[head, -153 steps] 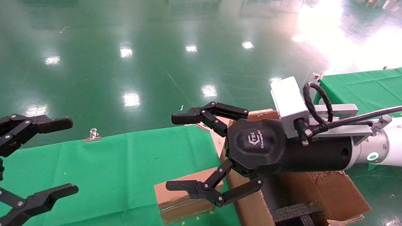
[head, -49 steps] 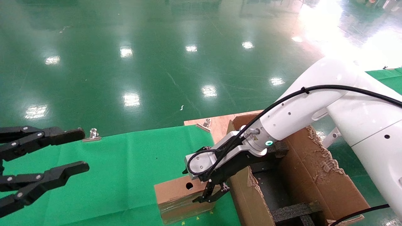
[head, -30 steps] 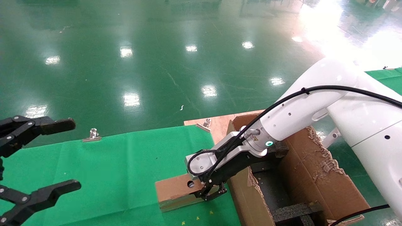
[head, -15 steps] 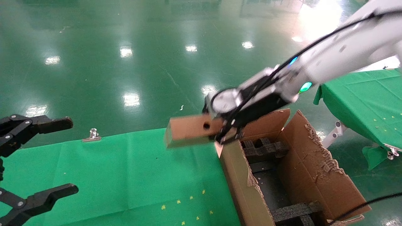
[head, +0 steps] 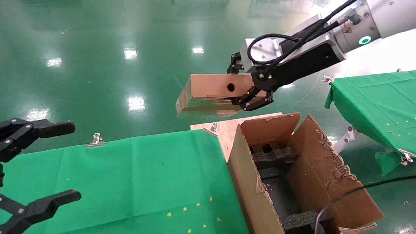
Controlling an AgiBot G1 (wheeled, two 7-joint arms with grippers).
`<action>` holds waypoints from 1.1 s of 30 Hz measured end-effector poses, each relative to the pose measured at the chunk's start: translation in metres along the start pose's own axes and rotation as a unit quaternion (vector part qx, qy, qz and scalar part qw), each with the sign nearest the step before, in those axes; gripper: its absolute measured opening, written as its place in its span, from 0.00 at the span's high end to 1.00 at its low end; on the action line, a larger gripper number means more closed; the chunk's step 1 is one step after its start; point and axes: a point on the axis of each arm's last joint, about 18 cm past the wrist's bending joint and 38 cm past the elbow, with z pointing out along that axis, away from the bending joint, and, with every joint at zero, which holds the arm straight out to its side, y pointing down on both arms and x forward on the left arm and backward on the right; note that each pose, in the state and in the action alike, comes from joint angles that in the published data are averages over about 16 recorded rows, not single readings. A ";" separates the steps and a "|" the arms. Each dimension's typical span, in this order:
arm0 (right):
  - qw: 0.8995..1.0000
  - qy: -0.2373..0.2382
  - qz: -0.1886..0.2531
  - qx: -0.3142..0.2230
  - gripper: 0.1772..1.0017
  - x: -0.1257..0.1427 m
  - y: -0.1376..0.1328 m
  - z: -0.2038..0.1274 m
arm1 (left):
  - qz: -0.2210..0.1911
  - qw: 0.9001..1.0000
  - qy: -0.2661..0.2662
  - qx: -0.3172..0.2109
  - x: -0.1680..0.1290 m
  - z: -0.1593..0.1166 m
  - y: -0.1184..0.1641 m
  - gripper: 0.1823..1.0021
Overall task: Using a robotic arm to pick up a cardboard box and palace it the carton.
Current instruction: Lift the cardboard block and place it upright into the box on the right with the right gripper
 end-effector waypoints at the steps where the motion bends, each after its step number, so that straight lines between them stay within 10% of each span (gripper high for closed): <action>1: 1.000 0.002 0.002 -0.002 0.84 0.000 0.002 -0.003 | 0.000 1.000 0.000 0.000 0.000 0.000 0.000 0.00; 33: 0.970 0.038 0.188 -0.147 0.85 -0.094 0.137 -0.120 | 0.000 1.000 0.000 0.000 0.000 0.000 0.000 0.00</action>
